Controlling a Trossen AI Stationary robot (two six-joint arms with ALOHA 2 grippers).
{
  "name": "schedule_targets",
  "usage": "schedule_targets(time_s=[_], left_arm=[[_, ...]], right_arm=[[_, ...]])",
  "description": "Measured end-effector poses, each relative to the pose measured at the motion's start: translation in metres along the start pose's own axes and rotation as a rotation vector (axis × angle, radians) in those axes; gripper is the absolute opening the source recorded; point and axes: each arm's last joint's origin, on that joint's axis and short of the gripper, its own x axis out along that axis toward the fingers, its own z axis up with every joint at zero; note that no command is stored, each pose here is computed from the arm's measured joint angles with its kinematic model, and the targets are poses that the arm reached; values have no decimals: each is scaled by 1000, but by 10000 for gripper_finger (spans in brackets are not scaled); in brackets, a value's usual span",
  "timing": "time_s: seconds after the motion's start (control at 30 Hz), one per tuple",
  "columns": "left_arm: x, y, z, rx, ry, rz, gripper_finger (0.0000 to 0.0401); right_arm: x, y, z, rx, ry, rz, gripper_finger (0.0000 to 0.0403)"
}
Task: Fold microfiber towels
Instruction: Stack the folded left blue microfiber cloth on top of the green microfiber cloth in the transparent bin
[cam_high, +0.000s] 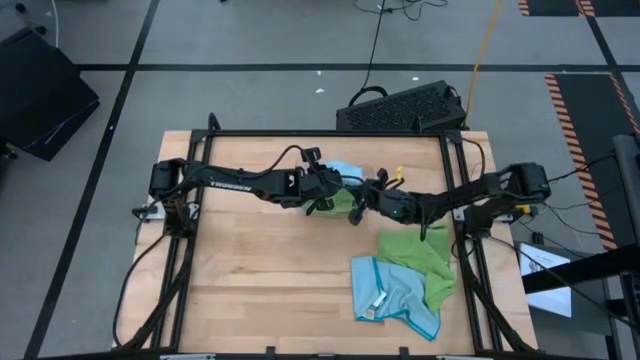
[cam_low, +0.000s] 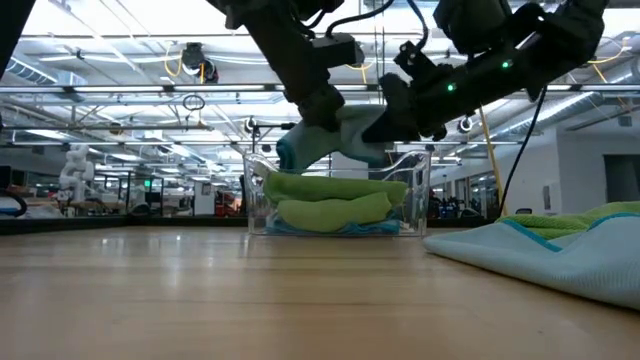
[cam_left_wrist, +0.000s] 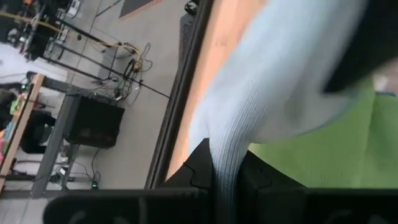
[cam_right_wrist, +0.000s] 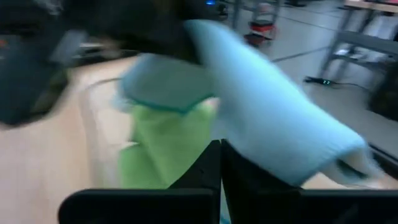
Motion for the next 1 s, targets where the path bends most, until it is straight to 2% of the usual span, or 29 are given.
schedule_targets(time_s=[0.13,0.47,0.57,1.0], left_arm=[[-1,-3,-2,53,18,-24,26],[3,0,-3,79,-1,-80,33],[6,1,-3,89,-21,-123,33],[22,-14,-8,138,16,-138,35]], right_arm=[[3,-9,1,10,10,-47,1],[8,-28,6,6,8,-158,0],[10,-32,8,11,-1,-168,0],[13,-43,9,-1,21,-177,0]])
